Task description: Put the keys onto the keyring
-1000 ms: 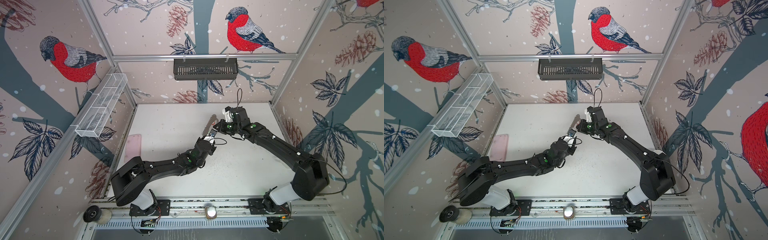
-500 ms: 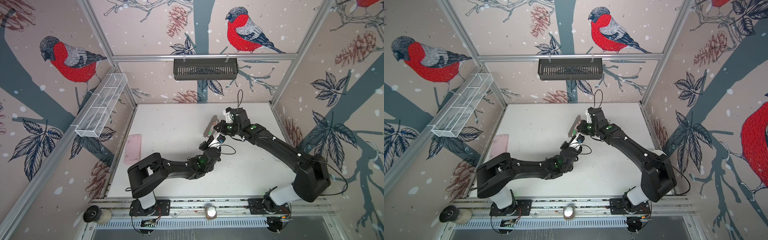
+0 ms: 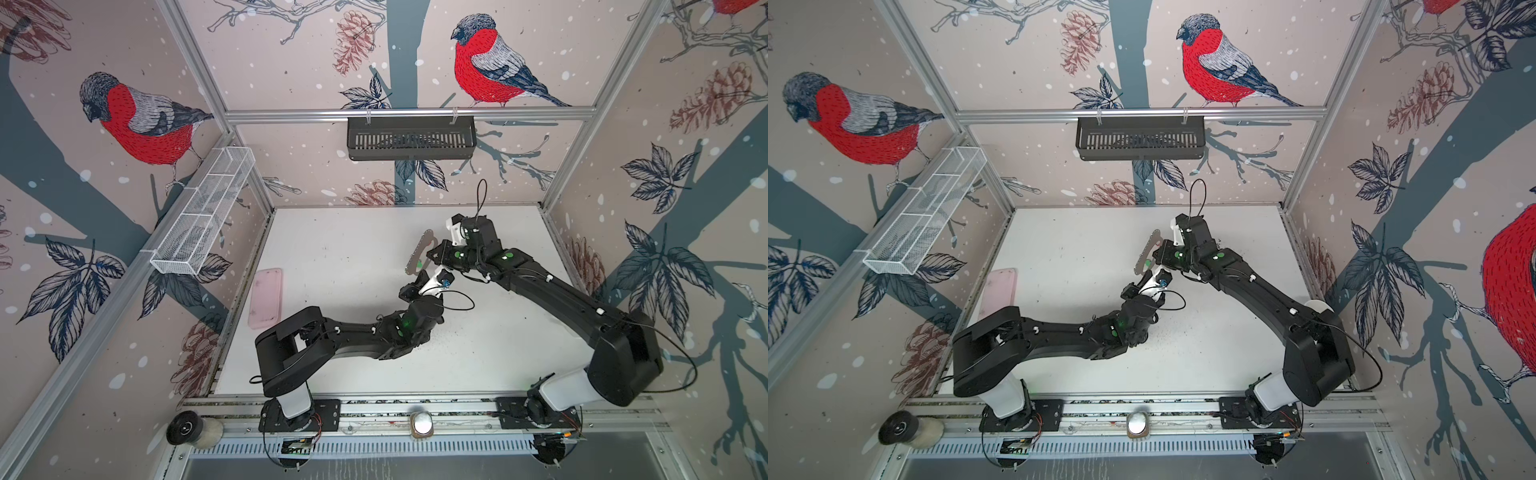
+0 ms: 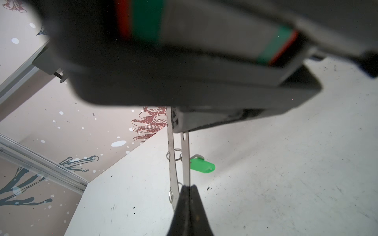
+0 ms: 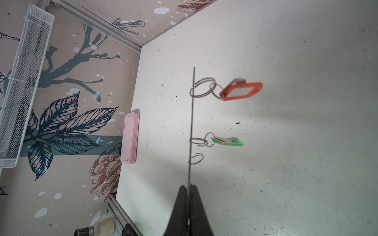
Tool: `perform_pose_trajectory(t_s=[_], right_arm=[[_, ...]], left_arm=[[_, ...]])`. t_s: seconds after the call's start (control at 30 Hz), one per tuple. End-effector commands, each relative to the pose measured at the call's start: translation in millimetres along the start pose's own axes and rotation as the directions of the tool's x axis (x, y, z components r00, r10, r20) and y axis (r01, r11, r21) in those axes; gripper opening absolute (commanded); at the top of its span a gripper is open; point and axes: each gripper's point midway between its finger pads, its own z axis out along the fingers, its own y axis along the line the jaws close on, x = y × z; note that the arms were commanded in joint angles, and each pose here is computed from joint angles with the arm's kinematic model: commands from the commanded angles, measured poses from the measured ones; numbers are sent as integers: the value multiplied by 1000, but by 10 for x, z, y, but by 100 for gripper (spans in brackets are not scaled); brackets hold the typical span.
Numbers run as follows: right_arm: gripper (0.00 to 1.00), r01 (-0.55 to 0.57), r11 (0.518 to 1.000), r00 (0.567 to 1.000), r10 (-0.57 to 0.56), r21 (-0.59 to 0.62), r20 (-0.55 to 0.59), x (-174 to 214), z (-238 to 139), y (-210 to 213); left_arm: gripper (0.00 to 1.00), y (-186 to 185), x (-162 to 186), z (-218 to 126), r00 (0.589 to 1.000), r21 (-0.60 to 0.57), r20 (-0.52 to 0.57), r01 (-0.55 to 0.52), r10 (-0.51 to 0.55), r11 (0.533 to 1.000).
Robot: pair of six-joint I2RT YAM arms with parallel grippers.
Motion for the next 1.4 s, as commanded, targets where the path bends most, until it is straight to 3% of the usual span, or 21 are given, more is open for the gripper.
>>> perform_pose_trajectory(t_s=[0.0, 0.3, 0.7, 1.03, 1.27, 1.37], right_arm=[[20, 41, 998, 999, -41, -50, -4, -6, -8, 115], [37, 65, 997, 998, -64, -41, 24, -73, -96, 128], [44, 90, 996, 986, -87, -21, 141, -318, -549, 75], [47, 82, 997, 960, -83, 14, 269, -463, -946, -144], [47, 80, 995, 962, -93, 60, 258, -376, -978, -338], [47, 82, 994, 964, -99, 77, 249, -339, -955, -410]], left_arm=[[0, 4, -202, -32, 996, 36, 60, 68, -70, 997], [0, 19, -223, -32, 994, 68, 49, 93, -97, 993], [0, 176, -94, 59, 980, 183, -54, 197, -190, 963], [0, 241, -69, 61, 973, 238, -124, 221, -197, 946], [0, 236, 161, 21, 941, 245, -230, 302, -247, 921], [0, 289, 312, 11, 909, 226, -298, 363, -291, 904]])
